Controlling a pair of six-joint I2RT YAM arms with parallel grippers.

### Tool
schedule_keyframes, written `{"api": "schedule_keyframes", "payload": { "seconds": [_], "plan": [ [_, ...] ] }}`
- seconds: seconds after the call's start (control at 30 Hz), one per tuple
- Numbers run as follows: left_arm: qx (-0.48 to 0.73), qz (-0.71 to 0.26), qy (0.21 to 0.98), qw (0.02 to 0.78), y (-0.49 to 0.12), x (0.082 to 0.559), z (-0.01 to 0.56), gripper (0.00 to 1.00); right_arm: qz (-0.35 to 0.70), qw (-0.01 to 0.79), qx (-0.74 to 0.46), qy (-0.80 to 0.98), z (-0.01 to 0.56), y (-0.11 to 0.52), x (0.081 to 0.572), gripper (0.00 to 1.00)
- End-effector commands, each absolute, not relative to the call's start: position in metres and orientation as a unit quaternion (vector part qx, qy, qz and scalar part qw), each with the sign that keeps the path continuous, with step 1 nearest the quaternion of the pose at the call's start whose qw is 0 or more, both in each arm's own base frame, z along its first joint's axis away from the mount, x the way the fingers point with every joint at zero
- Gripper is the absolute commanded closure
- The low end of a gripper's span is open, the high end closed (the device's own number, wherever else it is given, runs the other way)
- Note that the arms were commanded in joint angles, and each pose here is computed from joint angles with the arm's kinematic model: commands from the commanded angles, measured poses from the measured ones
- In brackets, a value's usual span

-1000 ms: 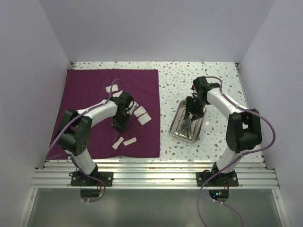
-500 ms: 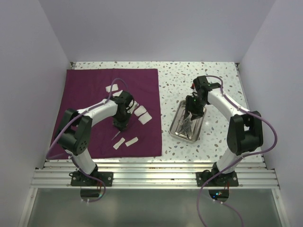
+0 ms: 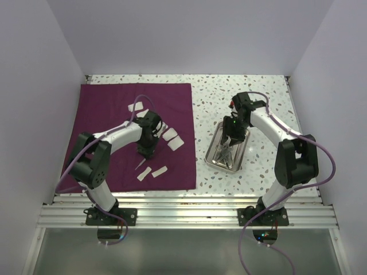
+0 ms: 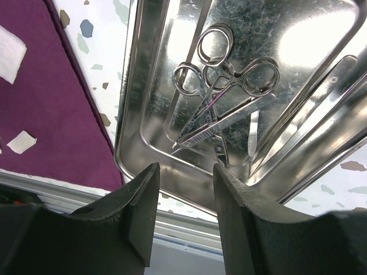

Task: Prepare the surgical pack

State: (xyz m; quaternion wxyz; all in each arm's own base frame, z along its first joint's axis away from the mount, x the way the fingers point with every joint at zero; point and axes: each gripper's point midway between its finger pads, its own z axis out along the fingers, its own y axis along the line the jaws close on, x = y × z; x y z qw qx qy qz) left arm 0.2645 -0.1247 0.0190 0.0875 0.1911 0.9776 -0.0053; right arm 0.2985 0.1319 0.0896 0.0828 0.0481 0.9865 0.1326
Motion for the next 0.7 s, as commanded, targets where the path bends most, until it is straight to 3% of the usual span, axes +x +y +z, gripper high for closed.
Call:
{"api": "schedule_keyframes", "payload": {
  "seconds": [0.0,0.13,0.67],
  "plan": [
    [0.172,-0.015,0.972,0.162,-0.133,0.288,0.042,0.77,0.150,0.112,0.040,0.982,0.107,0.138,0.302,0.54],
    [0.169,-0.023,0.968,0.182,-0.138,0.297,0.049,0.77,0.149,0.112,0.039,0.982,0.106,0.138,0.301,0.54],
    [0.178,-0.007,0.973,0.146,-0.140,0.305,0.017,0.69,0.146,0.106,0.035,0.983,0.102,0.138,0.301,0.54]
  ]
}}
